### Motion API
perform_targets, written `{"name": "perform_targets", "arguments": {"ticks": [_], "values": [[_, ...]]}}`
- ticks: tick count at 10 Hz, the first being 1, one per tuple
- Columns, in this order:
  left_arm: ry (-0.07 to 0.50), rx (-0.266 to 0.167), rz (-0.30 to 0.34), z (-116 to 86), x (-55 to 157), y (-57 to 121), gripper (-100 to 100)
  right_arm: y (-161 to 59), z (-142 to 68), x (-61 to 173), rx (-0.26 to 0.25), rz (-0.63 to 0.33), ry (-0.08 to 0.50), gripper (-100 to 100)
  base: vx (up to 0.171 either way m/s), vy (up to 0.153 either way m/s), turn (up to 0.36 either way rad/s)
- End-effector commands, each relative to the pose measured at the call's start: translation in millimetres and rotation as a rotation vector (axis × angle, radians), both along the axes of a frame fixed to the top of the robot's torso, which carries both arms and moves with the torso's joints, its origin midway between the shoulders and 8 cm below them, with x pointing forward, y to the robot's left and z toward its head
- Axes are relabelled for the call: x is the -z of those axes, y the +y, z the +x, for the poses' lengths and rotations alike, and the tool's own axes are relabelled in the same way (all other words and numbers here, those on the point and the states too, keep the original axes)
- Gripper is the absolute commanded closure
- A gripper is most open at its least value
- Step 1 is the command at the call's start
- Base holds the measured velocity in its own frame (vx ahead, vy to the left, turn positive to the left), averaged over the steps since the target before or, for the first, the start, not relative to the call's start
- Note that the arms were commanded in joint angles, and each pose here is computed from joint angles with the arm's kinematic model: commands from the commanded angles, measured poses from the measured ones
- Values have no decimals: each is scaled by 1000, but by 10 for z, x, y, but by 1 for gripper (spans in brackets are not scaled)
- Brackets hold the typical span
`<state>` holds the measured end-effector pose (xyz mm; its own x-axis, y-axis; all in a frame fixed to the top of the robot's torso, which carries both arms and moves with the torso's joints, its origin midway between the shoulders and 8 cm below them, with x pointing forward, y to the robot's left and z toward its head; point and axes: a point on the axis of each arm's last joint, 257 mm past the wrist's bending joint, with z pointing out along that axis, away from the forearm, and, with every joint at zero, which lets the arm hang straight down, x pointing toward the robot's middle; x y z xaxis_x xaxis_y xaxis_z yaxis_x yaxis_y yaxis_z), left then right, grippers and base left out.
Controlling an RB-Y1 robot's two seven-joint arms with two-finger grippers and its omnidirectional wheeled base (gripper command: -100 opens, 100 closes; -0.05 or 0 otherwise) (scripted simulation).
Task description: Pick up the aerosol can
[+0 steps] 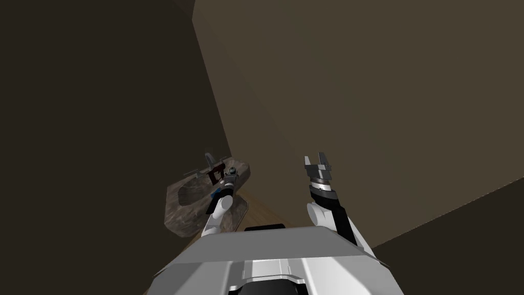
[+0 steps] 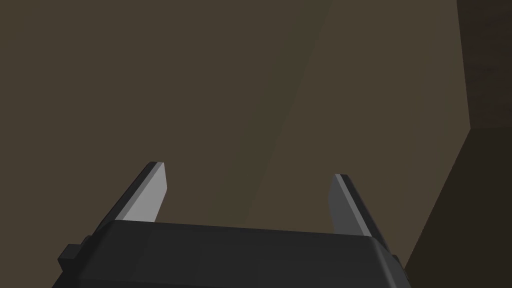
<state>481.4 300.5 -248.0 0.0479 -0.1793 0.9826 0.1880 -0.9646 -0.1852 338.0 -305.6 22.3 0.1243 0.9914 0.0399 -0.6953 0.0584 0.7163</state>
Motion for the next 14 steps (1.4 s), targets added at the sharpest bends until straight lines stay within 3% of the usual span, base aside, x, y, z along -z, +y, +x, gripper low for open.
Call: {"name": "perform_targets", "arguments": {"ticks": [1, 4, 5, 9, 11, 14], "values": [[9, -2, -2, -133, 2, 23, 100, 0, 0, 0, 0, 0, 0, 0, 75, -15, -182], [2, -30, 12, -371, -81, 158, 100, 0, 0, 0, 0, 0, 0, 0, 52, 2, -28], [-10, -30, 14, -365, -145, 158, 100, 0, 0, 0, 0, 0, 0, 0, -5, 9, 11], [11, -52, 23, -705, -172, 261, 100, 0, 0, 0, 0, 0, 0, 0, 59, 3, -68], [-11, -54, 29, -712, -293, 268, 100, 0, 0, 0, 0, 0, 0, 0, -9, -5, 5], [11, -69, 38, -997, -332, 334, 100, 0, 0, 0, 0, 0, 0, 0, 75, 0, -93]]}}
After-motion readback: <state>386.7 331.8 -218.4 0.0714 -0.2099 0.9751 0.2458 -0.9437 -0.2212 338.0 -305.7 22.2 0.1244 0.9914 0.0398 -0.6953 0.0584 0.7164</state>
